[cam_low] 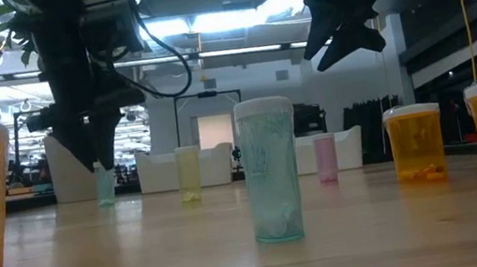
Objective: Pick and place medicine bottles into bin by pill shape (circle, oval)
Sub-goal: Put the top blue tablet bottle into the left white bin
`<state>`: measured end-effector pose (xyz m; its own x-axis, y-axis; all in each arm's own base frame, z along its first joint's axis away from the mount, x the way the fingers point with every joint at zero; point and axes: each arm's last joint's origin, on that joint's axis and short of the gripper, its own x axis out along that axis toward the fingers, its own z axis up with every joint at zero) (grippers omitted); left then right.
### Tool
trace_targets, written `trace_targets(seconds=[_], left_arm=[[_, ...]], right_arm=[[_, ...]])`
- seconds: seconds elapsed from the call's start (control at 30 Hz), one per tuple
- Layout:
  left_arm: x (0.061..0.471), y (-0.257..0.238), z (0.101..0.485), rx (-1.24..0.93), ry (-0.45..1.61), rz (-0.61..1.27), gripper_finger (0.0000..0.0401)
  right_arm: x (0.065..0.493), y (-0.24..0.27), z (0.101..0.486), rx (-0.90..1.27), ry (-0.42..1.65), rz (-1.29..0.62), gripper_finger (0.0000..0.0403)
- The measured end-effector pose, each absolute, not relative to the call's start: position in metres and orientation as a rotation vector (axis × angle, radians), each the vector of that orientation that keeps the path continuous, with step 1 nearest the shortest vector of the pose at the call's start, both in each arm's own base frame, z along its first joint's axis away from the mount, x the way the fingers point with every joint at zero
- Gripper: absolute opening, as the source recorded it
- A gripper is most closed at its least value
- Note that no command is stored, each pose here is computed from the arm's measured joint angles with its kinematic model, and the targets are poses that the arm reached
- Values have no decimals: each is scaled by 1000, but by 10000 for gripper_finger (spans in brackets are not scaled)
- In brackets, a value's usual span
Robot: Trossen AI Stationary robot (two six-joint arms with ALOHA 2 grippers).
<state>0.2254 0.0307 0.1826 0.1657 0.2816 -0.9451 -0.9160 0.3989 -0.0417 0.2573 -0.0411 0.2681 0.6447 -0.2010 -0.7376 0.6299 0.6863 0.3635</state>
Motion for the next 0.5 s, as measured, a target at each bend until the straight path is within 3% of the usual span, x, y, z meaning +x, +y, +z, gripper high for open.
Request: trace_targets(seconds=[0.17,0.5], left_arm=[[237,40,201,-784,1033,914,105],[267,97,274,-689,840,846,104]], right_arm=[[257,-41,268,646,726,-509,171],[257,-41,268,645,722,-516,171]])
